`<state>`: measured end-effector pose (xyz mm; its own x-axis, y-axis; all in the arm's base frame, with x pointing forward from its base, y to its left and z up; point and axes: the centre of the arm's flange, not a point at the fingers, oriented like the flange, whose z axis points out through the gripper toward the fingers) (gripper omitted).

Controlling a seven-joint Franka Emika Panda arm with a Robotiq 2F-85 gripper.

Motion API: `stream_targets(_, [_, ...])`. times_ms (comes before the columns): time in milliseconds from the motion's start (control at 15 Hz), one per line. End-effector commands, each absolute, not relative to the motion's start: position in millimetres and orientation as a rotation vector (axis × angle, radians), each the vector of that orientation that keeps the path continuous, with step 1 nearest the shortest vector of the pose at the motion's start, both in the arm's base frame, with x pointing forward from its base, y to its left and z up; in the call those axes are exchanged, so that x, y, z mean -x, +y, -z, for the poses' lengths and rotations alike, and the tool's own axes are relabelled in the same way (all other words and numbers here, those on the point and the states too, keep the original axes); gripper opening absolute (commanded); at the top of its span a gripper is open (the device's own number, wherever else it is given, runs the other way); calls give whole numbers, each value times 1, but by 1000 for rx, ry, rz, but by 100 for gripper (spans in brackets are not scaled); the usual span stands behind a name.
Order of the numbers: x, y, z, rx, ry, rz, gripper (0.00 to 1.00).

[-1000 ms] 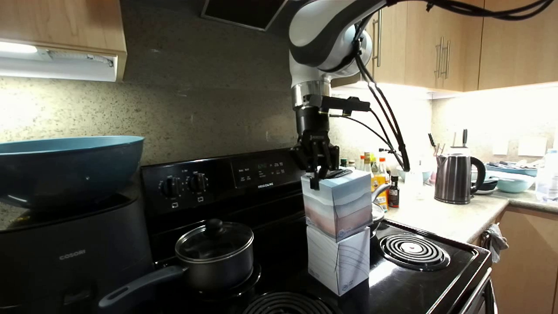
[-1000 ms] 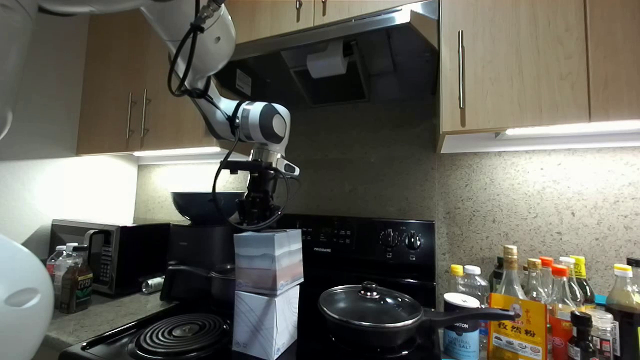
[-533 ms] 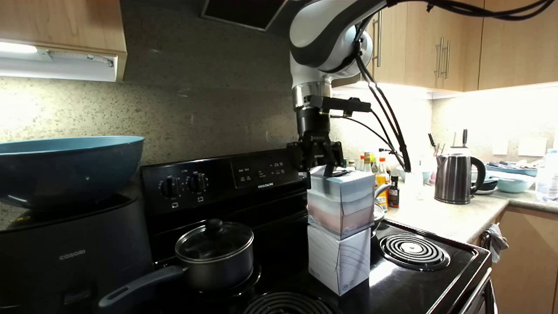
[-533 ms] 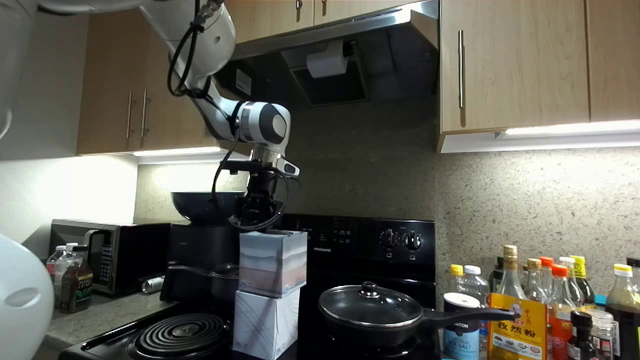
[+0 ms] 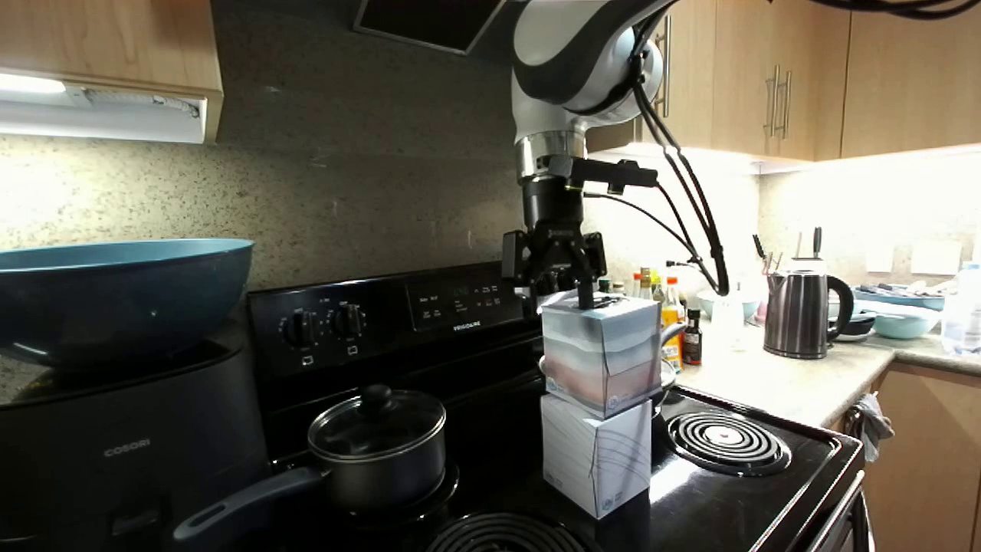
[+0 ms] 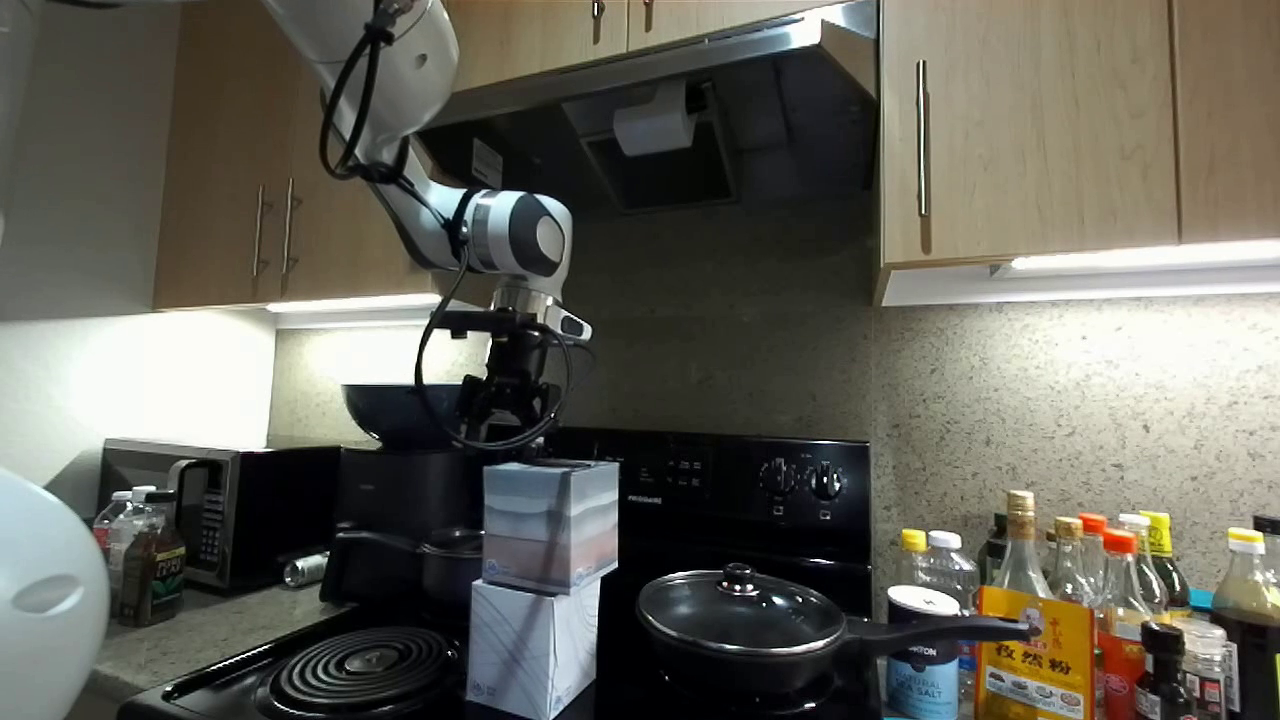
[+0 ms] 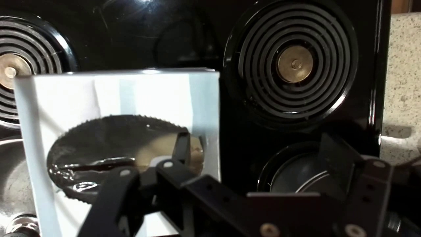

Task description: Switch between the Kleenex boxes

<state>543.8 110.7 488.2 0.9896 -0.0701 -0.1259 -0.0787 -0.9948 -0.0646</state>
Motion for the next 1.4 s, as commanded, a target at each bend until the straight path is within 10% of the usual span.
stream_targets(0, [-530,113,-489,3084,66,-178,100])
stream_targets(1333, [-499,156,-566,3278,9,137,100])
